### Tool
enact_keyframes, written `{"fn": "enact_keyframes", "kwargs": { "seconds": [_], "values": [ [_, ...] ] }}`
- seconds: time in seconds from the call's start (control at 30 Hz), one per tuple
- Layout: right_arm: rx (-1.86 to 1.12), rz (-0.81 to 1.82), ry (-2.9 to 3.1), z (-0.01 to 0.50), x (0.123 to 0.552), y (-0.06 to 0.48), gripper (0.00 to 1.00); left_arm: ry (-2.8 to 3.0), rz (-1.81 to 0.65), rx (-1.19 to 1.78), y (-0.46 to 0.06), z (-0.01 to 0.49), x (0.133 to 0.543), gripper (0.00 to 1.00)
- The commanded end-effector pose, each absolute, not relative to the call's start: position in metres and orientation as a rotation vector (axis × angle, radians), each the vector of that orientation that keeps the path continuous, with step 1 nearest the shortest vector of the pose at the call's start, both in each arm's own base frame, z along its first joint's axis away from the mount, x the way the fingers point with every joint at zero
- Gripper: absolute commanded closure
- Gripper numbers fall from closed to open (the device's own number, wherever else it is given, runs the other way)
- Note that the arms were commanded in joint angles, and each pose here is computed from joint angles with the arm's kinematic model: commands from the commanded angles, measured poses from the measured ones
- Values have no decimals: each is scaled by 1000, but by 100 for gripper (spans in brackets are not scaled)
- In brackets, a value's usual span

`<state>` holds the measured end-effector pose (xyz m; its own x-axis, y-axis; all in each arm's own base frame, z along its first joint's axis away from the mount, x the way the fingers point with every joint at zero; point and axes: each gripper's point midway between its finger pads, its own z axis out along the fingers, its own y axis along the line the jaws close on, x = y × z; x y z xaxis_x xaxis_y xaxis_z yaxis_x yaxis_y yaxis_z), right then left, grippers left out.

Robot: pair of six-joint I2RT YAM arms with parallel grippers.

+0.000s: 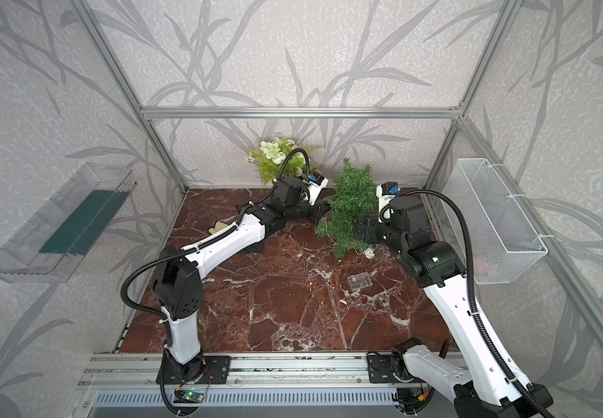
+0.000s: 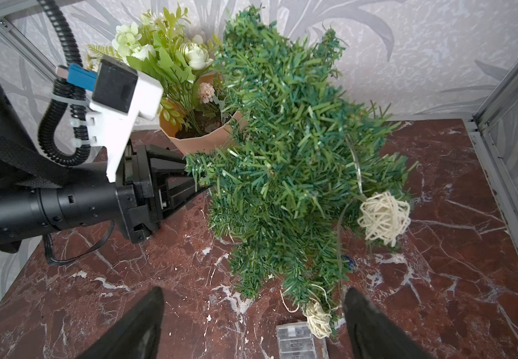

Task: Remove string lights from the small christmas tree
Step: Pick up the light string from the Christmas tree.

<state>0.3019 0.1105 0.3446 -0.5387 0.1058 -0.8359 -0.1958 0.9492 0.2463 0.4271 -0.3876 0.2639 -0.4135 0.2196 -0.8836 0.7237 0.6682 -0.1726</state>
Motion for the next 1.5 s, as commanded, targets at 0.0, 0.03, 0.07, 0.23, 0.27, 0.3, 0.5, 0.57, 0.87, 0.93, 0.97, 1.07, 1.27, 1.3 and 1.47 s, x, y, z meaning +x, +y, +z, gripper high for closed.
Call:
{"fn": "enact_keyframes", "kwargs": {
  "seconds": [0.0,0.03,0.07,0.23,0.27,0.3,0.5,0.57,0.87,0.93,0.97,1.07,1.27,1.3,1.47],
  "values": [
    [-78,376,2108,344,301,109,11,1942,-596,754,-373,285,421,87],
    [-78,377,2108,344,301,109,11,1947,-576,757,-371,286,422,87],
    [-79,377,2107,344,300,109,11,1954,-555,764,-369,285,421,87],
    [-77,375,2105,345,300,109,11,1958,-462,769,-358,290,423,87],
    [-79,374,2104,345,300,109,11,1952,-445,768,-356,293,423,87],
    [-80,375,2104,346,300,109,11,1945,-430,764,-355,297,423,86],
    [-91,374,2102,353,301,110,10,1913,-386,748,-349,323,426,87],
    [-99,367,2099,356,302,110,10,1897,-378,739,-348,336,425,86],
    [-142,311,2091,369,302,105,8,1813,-331,795,-357,387,425,86],
    [-148,303,2084,372,303,104,8,1789,-312,808,-359,396,427,86],
    [-151,302,2080,375,303,104,8,1776,-311,812,-361,401,428,86],
    [-162,298,2063,384,305,102,7,1752,-317,812,-365,414,431,86],
    [-169,320,2035,399,312,101,7,1713,-350,799,-375,432,436,86],
    [-169,324,2029,402,313,100,7,1703,-359,797,-377,435,436,86],
    [-164,366,2005,414,317,99,7,1688,-345,738,-377,439,448,86]
  ]
}}
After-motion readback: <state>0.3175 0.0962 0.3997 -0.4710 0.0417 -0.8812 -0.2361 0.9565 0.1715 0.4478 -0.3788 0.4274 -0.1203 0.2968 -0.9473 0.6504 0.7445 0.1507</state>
